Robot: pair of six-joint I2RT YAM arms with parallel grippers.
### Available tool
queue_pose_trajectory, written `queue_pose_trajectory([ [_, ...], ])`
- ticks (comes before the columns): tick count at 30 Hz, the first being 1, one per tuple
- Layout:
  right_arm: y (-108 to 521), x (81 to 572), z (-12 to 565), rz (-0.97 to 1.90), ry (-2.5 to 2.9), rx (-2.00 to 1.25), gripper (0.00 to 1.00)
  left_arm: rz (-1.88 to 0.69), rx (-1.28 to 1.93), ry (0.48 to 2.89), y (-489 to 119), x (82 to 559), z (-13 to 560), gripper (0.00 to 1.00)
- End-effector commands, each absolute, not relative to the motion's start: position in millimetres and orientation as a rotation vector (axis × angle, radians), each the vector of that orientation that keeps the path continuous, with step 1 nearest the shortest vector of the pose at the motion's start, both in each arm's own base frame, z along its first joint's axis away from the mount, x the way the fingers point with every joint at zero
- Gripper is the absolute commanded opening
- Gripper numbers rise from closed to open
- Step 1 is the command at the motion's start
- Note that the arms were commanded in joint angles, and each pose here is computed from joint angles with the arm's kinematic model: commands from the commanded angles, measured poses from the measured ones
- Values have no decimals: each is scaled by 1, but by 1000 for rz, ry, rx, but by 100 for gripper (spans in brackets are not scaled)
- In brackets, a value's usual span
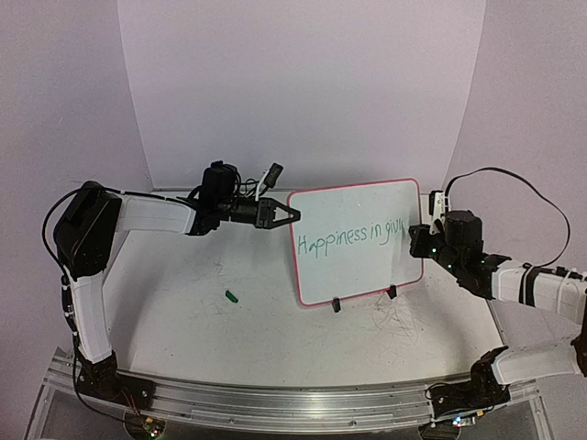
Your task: Write a sentence on the whiteboard
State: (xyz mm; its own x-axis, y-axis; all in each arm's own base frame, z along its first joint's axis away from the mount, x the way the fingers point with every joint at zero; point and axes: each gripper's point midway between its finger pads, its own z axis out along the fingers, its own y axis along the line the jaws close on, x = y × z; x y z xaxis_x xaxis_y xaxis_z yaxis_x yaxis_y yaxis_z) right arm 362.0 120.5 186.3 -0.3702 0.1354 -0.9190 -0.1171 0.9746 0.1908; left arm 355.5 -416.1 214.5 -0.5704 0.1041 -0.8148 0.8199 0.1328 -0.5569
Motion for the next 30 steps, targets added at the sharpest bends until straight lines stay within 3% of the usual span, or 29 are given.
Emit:
queue_pose_trajectory([
  [1, 121, 376, 217, 261, 1845, 35, 0, -1524, 958, 1794, -425, 332, 219, 0],
  [30, 112, 358, 187, 246, 1940, 51, 0, -1524, 959, 1794, -425, 332, 219, 0],
])
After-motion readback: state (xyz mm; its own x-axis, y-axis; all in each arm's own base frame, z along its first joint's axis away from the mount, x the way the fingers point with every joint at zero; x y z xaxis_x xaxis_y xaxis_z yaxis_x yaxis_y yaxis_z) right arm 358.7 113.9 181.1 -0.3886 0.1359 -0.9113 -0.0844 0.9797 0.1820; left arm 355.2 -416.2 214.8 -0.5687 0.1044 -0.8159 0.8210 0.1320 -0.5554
